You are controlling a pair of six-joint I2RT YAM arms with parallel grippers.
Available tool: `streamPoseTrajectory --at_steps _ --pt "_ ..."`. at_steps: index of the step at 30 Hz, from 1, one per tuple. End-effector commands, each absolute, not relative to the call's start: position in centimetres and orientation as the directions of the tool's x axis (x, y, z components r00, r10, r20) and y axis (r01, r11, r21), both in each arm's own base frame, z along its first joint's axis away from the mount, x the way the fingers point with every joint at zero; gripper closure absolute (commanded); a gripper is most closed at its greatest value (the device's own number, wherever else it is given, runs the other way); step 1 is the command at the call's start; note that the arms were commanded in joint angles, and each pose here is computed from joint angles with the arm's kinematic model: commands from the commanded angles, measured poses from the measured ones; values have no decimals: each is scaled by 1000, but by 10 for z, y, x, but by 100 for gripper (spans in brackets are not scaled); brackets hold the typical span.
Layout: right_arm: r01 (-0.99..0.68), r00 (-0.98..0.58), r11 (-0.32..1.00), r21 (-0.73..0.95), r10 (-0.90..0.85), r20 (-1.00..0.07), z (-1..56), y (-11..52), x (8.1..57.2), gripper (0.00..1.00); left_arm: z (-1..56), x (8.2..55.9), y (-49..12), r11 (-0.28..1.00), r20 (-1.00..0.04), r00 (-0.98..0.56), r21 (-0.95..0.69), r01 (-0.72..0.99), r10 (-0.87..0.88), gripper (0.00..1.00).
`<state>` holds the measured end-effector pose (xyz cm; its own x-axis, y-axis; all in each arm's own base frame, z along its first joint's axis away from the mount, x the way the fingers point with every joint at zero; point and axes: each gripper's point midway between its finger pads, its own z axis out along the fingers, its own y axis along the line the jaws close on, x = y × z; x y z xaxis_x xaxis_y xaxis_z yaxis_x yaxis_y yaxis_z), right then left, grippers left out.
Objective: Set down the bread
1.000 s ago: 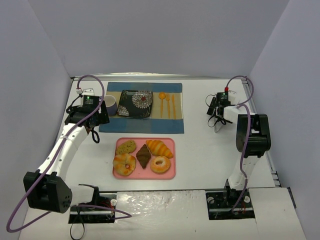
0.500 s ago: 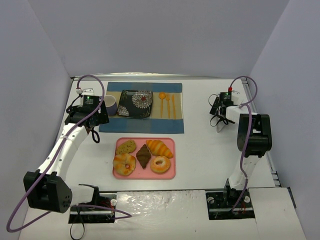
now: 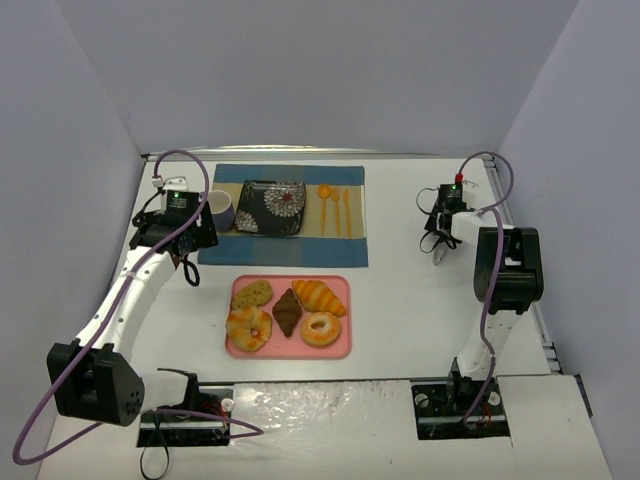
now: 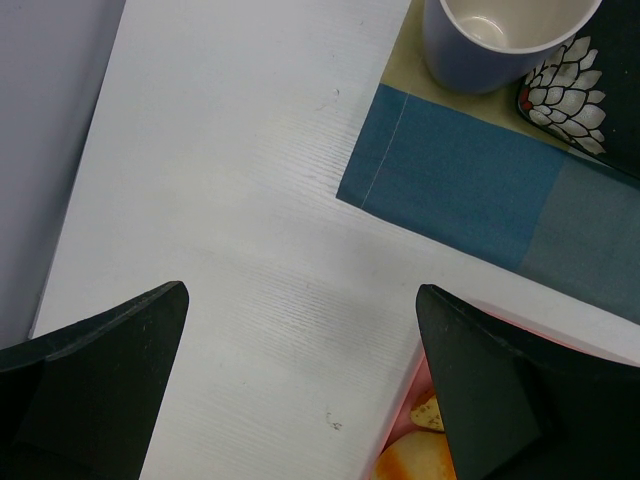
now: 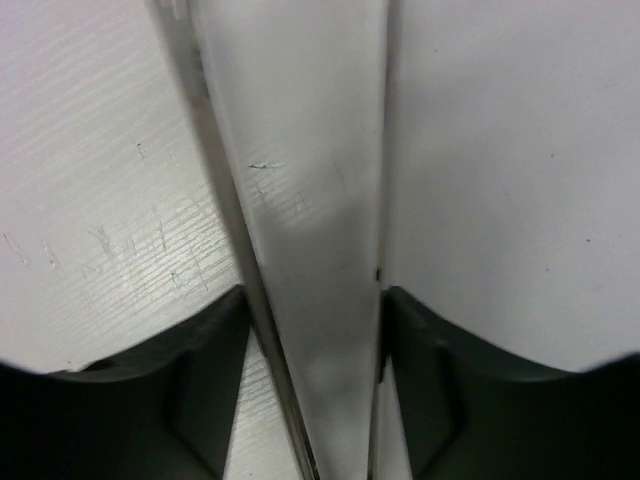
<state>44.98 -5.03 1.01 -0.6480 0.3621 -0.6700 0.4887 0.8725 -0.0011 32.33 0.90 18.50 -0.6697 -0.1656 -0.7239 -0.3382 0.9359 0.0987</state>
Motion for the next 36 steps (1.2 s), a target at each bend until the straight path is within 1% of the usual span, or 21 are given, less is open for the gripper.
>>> streamPoseTrajectory --at_steps 1,3,10,15,21,23,36 --pt "483 -657 876 6 367 -658 9 -48 449 60 205 330 13 930 -774 -611 83 -357 -165 3" --pt "475 -664 880 6 363 -654 8 -44 447 68 205 330 13 930 -774 -611 82 -358 -167 3" --pt "476 -660 879 1 359 -660 11 -42 448 80 203 329 13 928 -766 -621 89 -361 -168 3" --pt "475 -667 880 -3 358 -654 9 -42 447 85 202 328 16 923 -764 -624 103 -372 -166 3" --pt "479 -668 878 -9 358 -652 7 -43 446 98 204 325 16 921 -770 -614 92 -379 -176 3" --pt "458 -676 889 -10 341 -653 8 -32 447 100 205 325 16 921 -771 -612 89 -380 -178 3" --pt "448 -651 894 -4 323 -687 31 -22 451 100 206 323 17 922 -774 -608 87 -377 -176 3"
